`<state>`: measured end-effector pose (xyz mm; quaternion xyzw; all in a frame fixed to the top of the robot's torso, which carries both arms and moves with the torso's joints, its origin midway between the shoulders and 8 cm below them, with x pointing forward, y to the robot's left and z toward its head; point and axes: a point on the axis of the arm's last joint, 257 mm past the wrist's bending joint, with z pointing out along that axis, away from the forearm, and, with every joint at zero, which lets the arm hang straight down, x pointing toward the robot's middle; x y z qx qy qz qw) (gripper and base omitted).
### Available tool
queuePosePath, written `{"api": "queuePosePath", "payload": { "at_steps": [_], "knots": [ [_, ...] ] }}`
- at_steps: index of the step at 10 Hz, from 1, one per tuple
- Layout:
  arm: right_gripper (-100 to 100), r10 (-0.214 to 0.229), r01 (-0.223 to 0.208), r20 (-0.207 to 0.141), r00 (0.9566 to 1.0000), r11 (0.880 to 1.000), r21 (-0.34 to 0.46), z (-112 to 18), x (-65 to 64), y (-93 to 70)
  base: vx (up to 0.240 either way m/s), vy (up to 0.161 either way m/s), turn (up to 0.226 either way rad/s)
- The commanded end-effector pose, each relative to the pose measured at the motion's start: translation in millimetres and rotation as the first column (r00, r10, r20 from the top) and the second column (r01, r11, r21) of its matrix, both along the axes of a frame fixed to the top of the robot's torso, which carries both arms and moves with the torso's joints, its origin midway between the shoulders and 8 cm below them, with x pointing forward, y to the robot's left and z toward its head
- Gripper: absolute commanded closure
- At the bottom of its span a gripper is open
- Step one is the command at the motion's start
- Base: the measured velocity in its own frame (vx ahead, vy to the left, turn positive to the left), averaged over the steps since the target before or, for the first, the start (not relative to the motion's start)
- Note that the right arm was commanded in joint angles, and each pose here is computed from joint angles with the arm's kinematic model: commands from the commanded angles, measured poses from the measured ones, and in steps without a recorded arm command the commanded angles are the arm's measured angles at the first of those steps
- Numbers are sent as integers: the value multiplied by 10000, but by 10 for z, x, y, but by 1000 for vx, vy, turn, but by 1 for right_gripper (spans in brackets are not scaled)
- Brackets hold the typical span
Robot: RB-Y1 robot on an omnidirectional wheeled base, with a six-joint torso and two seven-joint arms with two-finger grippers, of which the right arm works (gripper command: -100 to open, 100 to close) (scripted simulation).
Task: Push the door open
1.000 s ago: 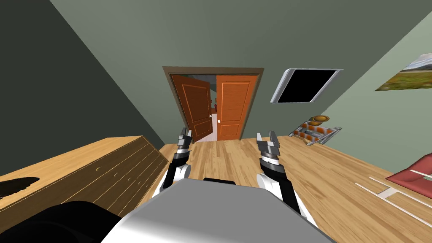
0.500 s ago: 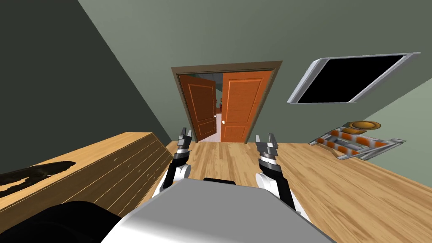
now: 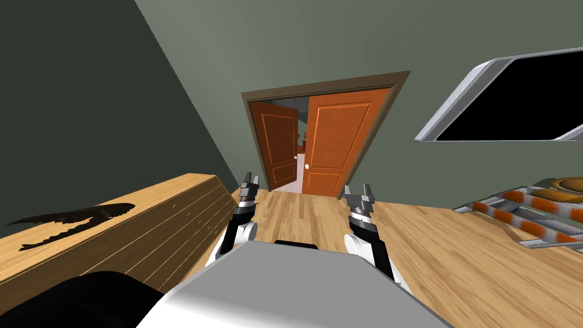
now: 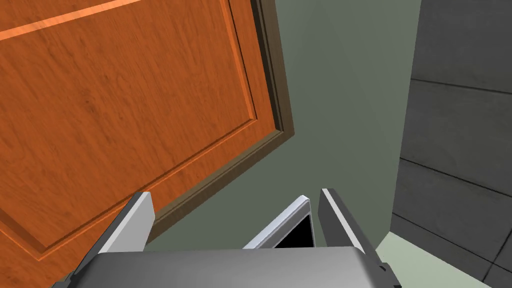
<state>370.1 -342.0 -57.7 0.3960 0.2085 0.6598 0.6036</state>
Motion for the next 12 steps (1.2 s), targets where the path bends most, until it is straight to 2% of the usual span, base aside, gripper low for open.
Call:
{"api": "queuePosePath", "payload": {
  "at_steps": [1, 4, 7, 9, 12],
  "knots": [
    [-100, 114, -111, -52, 9999, 9988, 479, -92, 24, -75, 91, -30, 194],
    [-100, 271, -250, -131, 9995, 9900, 1387, -310, 64, -222, 101, -22, 203],
    [-100, 381, -332, -170, 9991, 9727, 2296, -533, 90, -373, 98, -37, 197],
    [-100, 424, -355, -174, 9990, 9559, 2914, -687, 100, -477, 85, -44, 236],
    [-100, 441, -350, -152, 9989, 9237, 3815, -921, 101, -632, 91, -41, 191]
  ]
}}
